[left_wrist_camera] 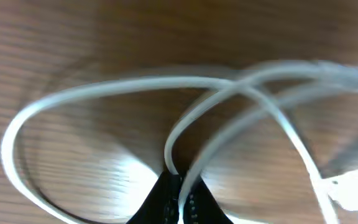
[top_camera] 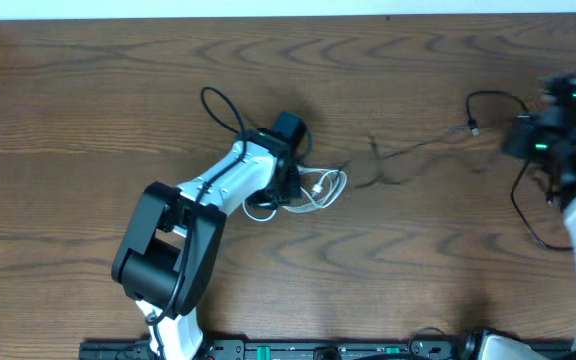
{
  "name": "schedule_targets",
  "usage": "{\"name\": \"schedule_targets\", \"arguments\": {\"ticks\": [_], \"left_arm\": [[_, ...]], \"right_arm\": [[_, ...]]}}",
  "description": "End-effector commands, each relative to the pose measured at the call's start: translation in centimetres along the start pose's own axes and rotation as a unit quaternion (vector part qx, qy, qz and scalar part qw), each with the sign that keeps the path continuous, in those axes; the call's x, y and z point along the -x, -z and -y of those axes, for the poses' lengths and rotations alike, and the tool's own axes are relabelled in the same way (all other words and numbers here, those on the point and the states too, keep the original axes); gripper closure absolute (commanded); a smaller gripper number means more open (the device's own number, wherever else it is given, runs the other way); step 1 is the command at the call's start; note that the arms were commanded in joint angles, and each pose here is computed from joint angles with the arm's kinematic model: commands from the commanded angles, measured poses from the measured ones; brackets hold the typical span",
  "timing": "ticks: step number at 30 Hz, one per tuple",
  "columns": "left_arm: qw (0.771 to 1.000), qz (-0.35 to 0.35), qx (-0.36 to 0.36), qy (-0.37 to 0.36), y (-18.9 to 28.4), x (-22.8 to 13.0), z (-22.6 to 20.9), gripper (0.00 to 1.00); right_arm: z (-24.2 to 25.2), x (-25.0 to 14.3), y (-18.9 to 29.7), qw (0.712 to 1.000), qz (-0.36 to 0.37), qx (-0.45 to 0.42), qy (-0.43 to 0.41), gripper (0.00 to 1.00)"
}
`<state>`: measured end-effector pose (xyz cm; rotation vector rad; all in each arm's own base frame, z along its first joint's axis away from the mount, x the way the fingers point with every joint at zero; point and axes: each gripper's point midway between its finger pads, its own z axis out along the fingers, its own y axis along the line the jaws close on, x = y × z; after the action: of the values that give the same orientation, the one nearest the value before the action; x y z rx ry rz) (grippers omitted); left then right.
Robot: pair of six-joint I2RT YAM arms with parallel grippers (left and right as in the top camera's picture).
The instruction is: Untangle cables
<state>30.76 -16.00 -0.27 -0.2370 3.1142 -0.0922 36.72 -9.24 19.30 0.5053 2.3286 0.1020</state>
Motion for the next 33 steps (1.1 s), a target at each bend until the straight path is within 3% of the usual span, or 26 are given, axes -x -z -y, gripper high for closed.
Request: {"name": "schedule_targets", "arguments": {"ticks": [1,5,10,15,19,24,27,29,33], "left_arm": [[0.999,0.009,0.047,0.017,-0.5,1.0,-3.1,0.93],[0.998,0.007,0.049,0.036,-0.5,1.5,-4.3,0.93],[0.997,0.004,0.051,0.058,-0.4,2.0,-5.6,0.93],[0.996,0.001,0.053,0.074,-0.3,2.3,-6.5,0.93],[0.997,-0.007,0.039,0.071,-0.4,2.0,-5.9,0.93],[0.998,-0.012,0.019,0.055,-0.5,1.6,-4.6,0.93],[0.999,-0.007,-0.004,0.032,0.1,1.7,-3.4,0.93],[0.999,0.017,-0.018,0.027,1.5,2.3,-2.7,0.92],[0.993,0.099,-0.068,-0.011,6.4,4.3,-0.5,0.93]], "right_arm": [[8.6,2.0,2.5,0.982,0.053,-0.143,-0.109,0.99],[16.2,1.4,4.8,0.943,0.079,-0.218,-0.240,0.99],[21.5,-0.3,6.4,0.894,0.094,-0.248,-0.360,0.99],[23.3,-1.3,5.3,0.883,0.081,-0.221,-0.407,0.99],[22.7,-1.2,3.0,0.891,0.064,-0.176,-0.413,0.99],[18.8,2.8,0.4,0.938,0.085,-0.034,-0.336,0.98],[16.2,4.9,0.2,0.952,0.104,0.034,-0.287,0.71],[14.9,5.6,0.1,0.957,0.110,0.061,-0.263,0.60],[11.7,5.9,-0.4,0.965,0.098,0.105,-0.219,0.55]]}}
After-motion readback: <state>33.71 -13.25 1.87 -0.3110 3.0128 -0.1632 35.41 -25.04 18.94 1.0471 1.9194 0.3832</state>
